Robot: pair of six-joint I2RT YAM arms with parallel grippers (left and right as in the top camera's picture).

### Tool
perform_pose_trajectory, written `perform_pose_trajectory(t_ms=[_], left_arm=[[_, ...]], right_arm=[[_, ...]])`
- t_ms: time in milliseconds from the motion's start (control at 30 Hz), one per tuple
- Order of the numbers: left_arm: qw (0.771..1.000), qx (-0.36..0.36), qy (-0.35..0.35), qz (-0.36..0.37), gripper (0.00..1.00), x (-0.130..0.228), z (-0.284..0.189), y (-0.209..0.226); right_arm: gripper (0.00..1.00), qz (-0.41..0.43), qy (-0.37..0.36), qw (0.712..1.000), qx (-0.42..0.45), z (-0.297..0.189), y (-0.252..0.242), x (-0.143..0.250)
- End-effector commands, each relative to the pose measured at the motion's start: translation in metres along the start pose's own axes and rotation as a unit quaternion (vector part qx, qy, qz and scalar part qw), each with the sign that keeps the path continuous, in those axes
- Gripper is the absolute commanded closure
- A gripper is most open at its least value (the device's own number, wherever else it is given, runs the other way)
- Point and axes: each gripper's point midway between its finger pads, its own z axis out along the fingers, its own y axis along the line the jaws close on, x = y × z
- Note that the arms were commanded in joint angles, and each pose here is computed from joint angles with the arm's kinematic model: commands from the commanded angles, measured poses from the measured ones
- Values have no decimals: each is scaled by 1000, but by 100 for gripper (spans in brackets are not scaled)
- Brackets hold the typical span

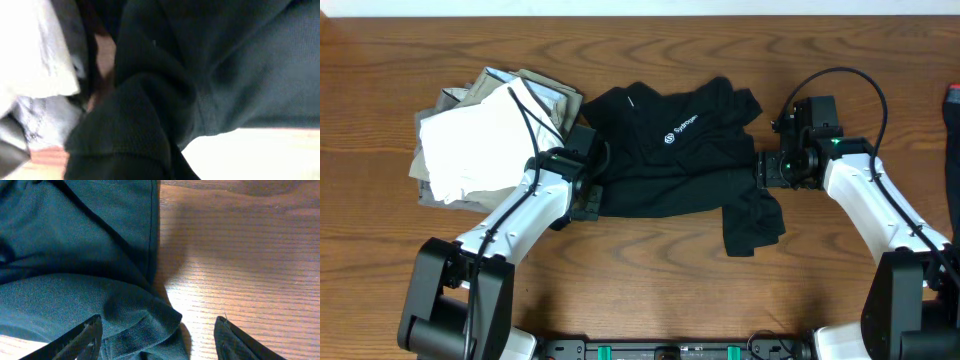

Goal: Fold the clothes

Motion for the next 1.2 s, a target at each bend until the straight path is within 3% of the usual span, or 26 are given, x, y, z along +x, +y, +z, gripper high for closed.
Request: perform_pose_trajectory(t_ms=[0, 367, 533, 700, 900, 1033, 1167], left_arm=[[1000, 13, -20, -6, 94, -15, -26, -2], [985, -46, -165, -30, 94, -51, -178, 38], [974, -104, -193, -59, 94, -48, -195, 62], [968, -124, -208, -73, 94, -52, -200, 70], [965, -121, -220, -77, 94, -58, -202, 69], [965, -121, -221, -78, 94, -58, -203, 69], [965, -120, -221, -77, 94, -58, -203, 69]], right_arm=[[30, -2, 7, 1000, -2, 4, -2, 2], [30, 26, 58, 998, -23, 2, 5, 27], [31, 3, 81, 993, -80, -1, 24, 38], [36, -70, 86, 973, -201, -13, 66, 46], [49, -131, 108, 962, -216, -10, 92, 64], [47, -161, 118, 954, -223, -4, 110, 73], [42, -122, 143, 974, -126, 20, 92, 77]])
